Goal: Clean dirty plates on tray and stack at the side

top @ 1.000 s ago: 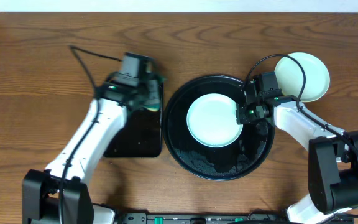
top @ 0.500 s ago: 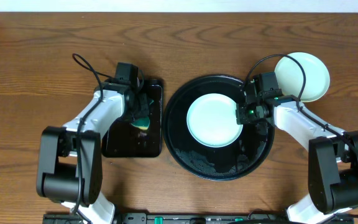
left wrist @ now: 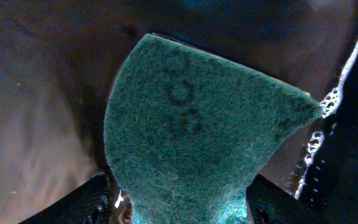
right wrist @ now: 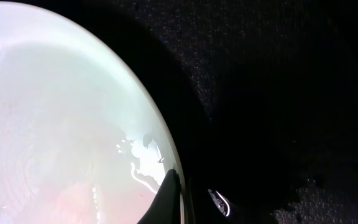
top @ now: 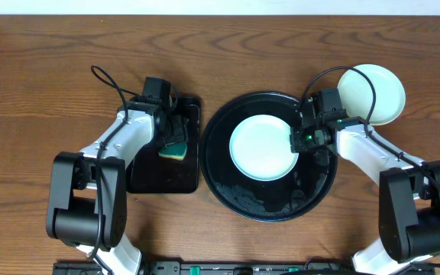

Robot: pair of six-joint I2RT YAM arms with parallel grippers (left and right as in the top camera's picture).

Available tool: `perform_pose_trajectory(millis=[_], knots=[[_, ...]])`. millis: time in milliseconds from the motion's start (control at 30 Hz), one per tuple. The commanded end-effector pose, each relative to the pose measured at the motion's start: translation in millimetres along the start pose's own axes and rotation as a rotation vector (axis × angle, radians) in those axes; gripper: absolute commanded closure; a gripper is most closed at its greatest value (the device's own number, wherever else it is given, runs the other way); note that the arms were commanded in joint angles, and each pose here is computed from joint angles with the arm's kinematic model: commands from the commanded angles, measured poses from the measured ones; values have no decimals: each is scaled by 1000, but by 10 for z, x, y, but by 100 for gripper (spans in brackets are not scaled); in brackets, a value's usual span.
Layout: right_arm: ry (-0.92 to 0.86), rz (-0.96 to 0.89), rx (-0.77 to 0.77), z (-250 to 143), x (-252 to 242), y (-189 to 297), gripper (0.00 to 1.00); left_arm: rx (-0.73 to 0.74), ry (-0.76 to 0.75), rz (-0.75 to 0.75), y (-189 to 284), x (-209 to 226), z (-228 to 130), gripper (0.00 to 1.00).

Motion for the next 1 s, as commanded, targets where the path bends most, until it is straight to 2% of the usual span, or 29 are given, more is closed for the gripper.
perform_pose_trajectory(millis=[0,33,67,367,400,467,533,700,967], knots=[[-2,-39,17,-37,-65,-51,99,10,-11,-4,-34,5,-15,60],[-3,-39,17,-36,-67,-50,99,10,-11,-4,-34,5,-15,87],[-3,-39,17,-36,-67,-50,99,10,-11,-4,-34,4,-15,92],[-3,-40,17,-37,-67,-50,99,4,-12,-5,-7,1,-11,93],[-3,-40,17,-37,-67,-50,99,-1,-12,-6,8,-2,-1,91],[-3,-40,17,-37,-67,-50,99,-13,-14,-8,57,-14,27,41],[-3,-40,17,-37,-67,-50,99,-34,-16,-12,113,-28,69,26],[-3,-39,17,-36,-67,-50,99,-84,-21,-23,183,-55,155,22],[-3,-39,17,-36,-67,-50,99,-74,-22,-20,52,-44,166,22]])
Point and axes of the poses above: each gripper's point midway between its finger pads, its own y axis back along the fingers, its own x axis along the line the jaws close on, z = x × y, the point moved 5 cm from there along y, back along the fingers, and after that the axes turned 9 degrees about -y, right-handed, at the moved point
